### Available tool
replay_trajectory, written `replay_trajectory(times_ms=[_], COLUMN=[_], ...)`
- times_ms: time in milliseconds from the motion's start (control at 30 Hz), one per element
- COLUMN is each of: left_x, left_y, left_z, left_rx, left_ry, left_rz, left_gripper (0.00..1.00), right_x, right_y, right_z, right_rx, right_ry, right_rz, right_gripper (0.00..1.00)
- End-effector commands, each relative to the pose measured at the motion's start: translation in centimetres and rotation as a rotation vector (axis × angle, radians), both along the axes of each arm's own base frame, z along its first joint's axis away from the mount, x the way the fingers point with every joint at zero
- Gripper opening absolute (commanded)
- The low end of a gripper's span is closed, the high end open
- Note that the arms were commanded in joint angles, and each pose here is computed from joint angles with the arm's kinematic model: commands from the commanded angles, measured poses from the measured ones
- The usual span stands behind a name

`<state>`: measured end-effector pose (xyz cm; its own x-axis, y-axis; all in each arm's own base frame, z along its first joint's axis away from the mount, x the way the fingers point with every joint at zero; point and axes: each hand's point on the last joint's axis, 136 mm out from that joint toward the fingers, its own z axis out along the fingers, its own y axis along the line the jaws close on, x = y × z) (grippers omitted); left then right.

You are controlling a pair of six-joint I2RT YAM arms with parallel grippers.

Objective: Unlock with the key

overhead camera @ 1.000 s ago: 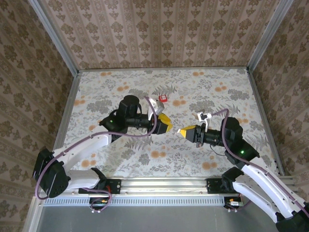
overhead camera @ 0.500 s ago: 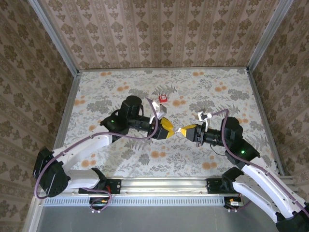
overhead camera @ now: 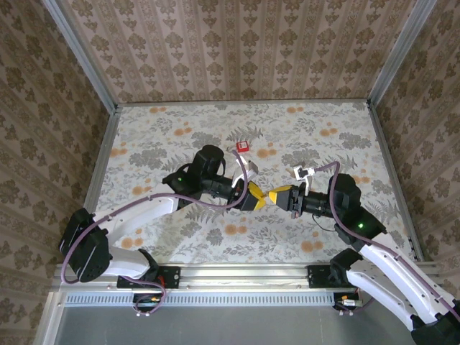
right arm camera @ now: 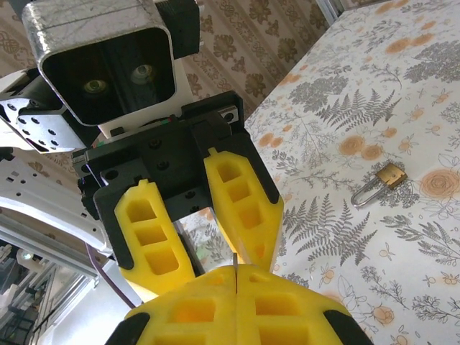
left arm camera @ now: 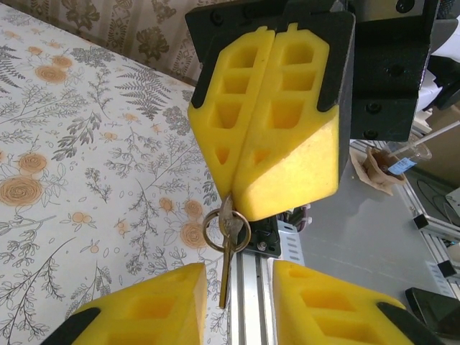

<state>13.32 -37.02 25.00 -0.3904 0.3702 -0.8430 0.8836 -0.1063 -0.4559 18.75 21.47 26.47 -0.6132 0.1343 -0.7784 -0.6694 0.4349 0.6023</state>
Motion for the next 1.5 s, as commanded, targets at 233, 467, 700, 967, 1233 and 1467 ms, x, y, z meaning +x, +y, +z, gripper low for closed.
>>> replay_trajectory(times_ms=[233,467,700,967,1233,1467], left_x=[-0.5,-0.8,-0.6,0.0,-1.8,-2.4], left_y=[-0.5,-0.4,0.5,3.3,4.6,4.3], left_z=[2.5,2.5,1.5,-1.3,-0.6,0.1], left_rx=[-0.068,-0.064,0.043,0.332,0.444,0.422], left_ry=[-0.045,-0.045,-0.079,-0.134,-0.125,-0.114], left_rz=[-0.040,-0.048,-0.019,0.019,-0.088,-0.121], left_gripper=[0.10,0.00,0.00,0.00,0.00,0.00], right_x=[-0.3,-0.3,-0.2,0.1,-0.3,-1.3], right_y=[0.3,0.3,-0.7,-1.8,-0.1,1.8], right_z=[1.4,1.3,1.1,0.7,1.3,1.6], right_rx=[0.031,0.027,-0.026,-0.059,0.003,0.058], right_ry=[-0.033,-0.031,-0.039,-0.046,-0.069,-0.050], right_rz=[0.017,0.015,-0.037,-0.108,-0.003,0.148], right_gripper=[0.00,0.00,0.39,0.55,0.45,0.40])
